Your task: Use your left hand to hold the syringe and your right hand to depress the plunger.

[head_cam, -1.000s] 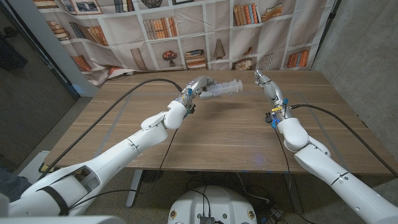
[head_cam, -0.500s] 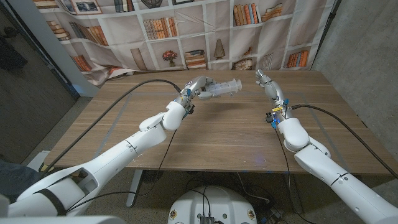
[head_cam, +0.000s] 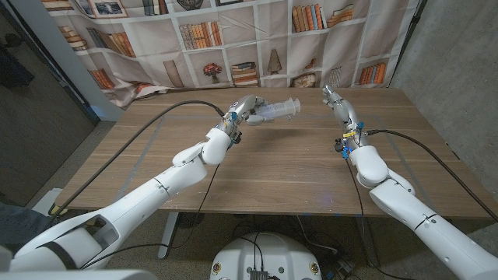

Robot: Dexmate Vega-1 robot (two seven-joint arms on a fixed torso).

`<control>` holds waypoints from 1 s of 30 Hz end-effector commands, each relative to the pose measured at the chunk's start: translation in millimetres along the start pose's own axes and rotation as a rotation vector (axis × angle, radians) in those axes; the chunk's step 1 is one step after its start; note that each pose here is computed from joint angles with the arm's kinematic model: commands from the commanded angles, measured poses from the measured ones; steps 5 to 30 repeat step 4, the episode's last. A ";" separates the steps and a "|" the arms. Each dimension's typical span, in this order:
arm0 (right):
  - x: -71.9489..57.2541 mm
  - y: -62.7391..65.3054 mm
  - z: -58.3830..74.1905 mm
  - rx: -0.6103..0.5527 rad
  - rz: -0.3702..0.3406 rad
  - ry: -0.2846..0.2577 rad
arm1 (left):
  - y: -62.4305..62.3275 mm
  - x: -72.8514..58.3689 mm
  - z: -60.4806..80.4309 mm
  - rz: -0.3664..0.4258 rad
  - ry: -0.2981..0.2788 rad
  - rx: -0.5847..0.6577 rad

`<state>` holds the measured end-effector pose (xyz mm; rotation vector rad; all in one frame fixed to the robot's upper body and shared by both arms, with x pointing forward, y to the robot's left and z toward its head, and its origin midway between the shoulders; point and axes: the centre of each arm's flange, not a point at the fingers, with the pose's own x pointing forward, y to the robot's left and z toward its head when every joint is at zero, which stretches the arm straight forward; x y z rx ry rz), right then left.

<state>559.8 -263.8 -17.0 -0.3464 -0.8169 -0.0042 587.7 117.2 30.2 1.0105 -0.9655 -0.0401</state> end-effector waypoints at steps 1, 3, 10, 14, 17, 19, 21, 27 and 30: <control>0.4 2.0 -2.2 0.014 -0.017 0.007 | 4.2 -4.8 -1.6 0.005 0.010 0.009; 0.8 2.4 -2.0 0.012 -0.015 0.004 | 5.2 -4.9 -2.2 0.007 0.010 0.010; 1.0 2.6 -1.9 0.012 -0.015 0.003 | 5.5 -4.9 -2.6 0.008 0.010 0.010; 1.0 2.6 -1.9 0.012 -0.015 0.003 | 5.5 -4.9 -2.6 0.008 0.010 0.010; 1.0 2.6 -1.9 0.012 -0.015 0.003 | 5.5 -4.9 -2.6 0.008 0.010 0.010; 1.0 2.6 -1.9 0.012 -0.015 0.003 | 5.5 -4.9 -2.6 0.008 0.010 0.010; 1.0 2.6 -1.9 0.012 -0.015 0.003 | 5.5 -4.9 -2.6 0.008 0.010 0.010; 1.0 2.6 -1.9 0.012 -0.015 0.003 | 5.5 -4.9 -2.6 0.008 0.010 0.010; 1.0 2.6 -1.9 0.012 -0.015 0.003 | 5.5 -4.9 -2.6 0.008 0.010 0.010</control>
